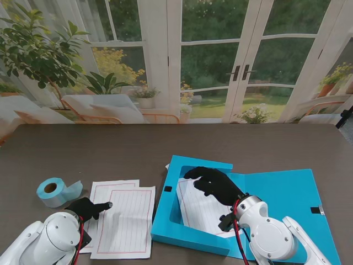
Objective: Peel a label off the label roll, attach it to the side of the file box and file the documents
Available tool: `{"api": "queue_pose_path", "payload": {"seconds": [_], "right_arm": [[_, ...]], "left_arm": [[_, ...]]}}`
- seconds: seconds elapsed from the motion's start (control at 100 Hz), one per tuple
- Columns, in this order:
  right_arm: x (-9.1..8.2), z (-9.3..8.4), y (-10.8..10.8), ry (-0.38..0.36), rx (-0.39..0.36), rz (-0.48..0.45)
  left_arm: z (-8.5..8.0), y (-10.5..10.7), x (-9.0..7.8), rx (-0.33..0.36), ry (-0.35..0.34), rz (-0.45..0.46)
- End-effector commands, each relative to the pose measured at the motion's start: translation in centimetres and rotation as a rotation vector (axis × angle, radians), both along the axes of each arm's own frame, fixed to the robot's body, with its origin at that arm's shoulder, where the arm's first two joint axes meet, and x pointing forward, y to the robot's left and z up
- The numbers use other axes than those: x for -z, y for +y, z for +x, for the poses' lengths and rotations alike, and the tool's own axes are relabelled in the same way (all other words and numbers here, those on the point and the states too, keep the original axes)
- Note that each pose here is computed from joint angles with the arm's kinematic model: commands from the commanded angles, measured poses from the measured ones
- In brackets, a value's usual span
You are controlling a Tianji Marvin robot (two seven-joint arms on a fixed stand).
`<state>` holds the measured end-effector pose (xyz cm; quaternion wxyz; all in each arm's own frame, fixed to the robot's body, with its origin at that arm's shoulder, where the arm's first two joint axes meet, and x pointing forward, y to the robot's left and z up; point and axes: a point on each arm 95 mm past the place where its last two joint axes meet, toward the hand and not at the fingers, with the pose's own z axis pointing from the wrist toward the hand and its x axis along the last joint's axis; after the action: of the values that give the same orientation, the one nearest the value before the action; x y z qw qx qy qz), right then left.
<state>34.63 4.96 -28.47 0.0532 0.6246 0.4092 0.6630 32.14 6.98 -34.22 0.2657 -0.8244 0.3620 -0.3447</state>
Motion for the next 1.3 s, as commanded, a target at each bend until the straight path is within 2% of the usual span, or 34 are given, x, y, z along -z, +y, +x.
{"api": "queue_pose_path", "payload": {"seconds": [0.0,0.58,0.78,1.02,1.29], "right_arm": [[0.4,-0.3,0.2,0.016,-0.011,0.002],[0.6,-0.3,0.3,0.022,-0.01,0.007],[0.6,-0.3,0.2,0.027,-0.006,0.012],[0.6,-0.3,0.3,0.031,-0.007,0.016],[0.7,-0.3,0.2,0.037,-0.005,0.021]], "left_arm": [[-0.7,-0.2,1.1,0.0,0.048,-0.017],[-1.0,-0.2,0.9,-0.079,-0.04,-0.094],[-0.8,-0.2,1.3,-0.091,-0.082,-0.097],[-0.8,0.2,2.1,-0.092,-0.089,-0.081],[-0.6,0.1,2.9,-0.094,-0.11,-0.105]]}}
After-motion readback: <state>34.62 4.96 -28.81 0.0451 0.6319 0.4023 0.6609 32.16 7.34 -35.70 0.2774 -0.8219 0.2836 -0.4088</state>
